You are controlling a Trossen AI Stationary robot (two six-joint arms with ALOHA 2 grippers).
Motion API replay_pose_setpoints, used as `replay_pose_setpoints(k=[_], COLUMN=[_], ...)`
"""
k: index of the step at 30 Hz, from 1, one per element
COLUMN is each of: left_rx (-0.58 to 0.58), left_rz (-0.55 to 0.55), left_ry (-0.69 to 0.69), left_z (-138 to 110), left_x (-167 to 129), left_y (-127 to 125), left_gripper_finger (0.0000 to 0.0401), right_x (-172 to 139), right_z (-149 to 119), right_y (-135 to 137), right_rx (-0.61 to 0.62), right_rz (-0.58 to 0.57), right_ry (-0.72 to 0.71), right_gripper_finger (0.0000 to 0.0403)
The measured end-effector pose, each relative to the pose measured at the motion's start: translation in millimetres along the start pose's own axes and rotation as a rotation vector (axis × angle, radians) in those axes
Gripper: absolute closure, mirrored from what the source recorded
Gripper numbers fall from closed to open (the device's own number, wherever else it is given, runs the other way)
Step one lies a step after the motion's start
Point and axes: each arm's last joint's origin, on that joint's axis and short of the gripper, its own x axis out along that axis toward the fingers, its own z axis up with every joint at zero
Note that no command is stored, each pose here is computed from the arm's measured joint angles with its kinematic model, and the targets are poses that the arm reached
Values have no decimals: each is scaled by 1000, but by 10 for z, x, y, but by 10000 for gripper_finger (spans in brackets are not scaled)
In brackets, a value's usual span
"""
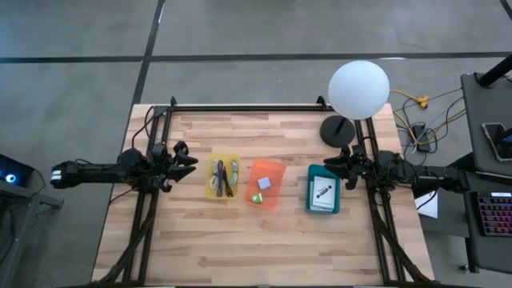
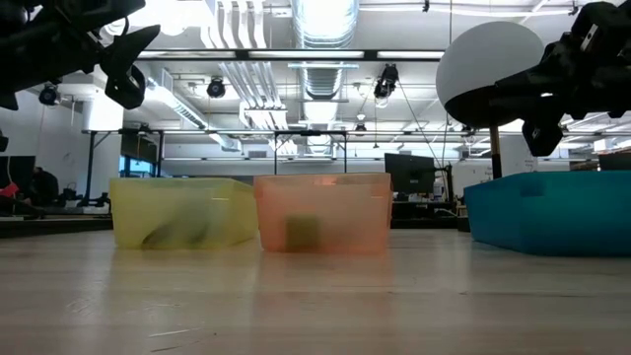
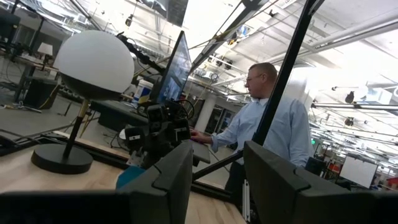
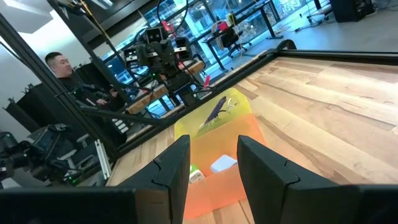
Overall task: Pick and place items into bin
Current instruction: Return to Home Position
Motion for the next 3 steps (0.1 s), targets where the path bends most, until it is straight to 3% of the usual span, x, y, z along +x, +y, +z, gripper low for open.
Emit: replay_pose_setpoints(k=[3], left_rx=[0], left_rz=[0], left_ry=[1], left_z=[-1], left_x=[0], left_y=[0], left_gripper_finger=[272], right_x=[0], right_z=[0], right_y=[0], right_rx=[0], right_rz=[0], right_ry=[0], right_gripper_finger=[282])
